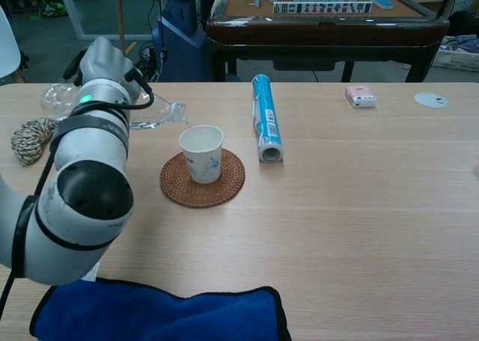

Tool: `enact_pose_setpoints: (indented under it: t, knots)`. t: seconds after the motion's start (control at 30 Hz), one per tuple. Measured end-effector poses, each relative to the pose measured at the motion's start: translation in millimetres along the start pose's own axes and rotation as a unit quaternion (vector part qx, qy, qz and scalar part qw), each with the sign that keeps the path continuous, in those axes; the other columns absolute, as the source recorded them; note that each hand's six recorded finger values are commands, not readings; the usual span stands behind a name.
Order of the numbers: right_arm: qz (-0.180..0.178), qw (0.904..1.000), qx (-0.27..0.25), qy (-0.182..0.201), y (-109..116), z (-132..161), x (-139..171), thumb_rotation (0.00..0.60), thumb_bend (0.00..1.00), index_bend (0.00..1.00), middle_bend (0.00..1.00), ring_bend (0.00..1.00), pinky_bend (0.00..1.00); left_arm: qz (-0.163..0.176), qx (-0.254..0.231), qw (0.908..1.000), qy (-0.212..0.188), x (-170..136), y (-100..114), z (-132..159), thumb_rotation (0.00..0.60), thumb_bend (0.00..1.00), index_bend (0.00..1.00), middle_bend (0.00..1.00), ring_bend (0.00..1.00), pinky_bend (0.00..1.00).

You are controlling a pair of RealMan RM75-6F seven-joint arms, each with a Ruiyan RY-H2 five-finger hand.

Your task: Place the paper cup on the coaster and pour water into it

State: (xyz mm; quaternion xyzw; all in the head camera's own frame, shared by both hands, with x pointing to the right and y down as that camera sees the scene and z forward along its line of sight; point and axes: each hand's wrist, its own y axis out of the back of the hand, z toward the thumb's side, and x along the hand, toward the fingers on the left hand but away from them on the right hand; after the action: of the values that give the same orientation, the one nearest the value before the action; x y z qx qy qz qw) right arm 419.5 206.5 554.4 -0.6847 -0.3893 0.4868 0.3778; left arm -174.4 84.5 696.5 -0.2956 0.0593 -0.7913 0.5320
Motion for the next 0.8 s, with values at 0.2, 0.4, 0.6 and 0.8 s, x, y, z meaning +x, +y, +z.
enact_pose_setpoints:
  t: [0.2, 0.4, 0.6, 0.8]
  knots:
    - [0.002, 1.0, 0.0, 0.0, -0.3, 0.0, -0.1, 0.6, 0.01, 0.3, 0.2, 0.11, 0.32, -0.005, -0.019, 0.9998, -0.009, 0.6, 0.6, 1.3, 0.6, 0.13, 0.68, 0.75, 0.49, 0.54]
    - [0.002, 1.0, 0.0, -0.001, 0.6, 0.3, -0.2, 0.6, 0.01, 0.3, 0.2, 0.11, 0.32, -0.026, -0.052, 0.9978, -0.032, 3.1, -4.3, 3.7, 0.6, 0.13, 0.68, 0.75, 0.49, 0.54]
    - [0.004, 1.0, 0.001, -0.001, -1.6, -0.1, 0.0, 0.6, 0.01, 0.3, 0.2, 0.11, 0.32, -0.033, -0.089, 0.9946, -0.043, 7.1, -9.3, 0.9, 0.6, 0.13, 0.67, 0.75, 0.49, 0.54]
    - [0.008, 1.0, 0.002, -0.001, -4.2, 0.2, -0.5, 0.6, 0.01, 0.3, 0.2, 0.11, 0.32, -0.025, -0.154, 0.9865, -0.051, 10.1, -11.7, -4.5, 0.6, 0.13, 0.67, 0.75, 0.49, 0.54]
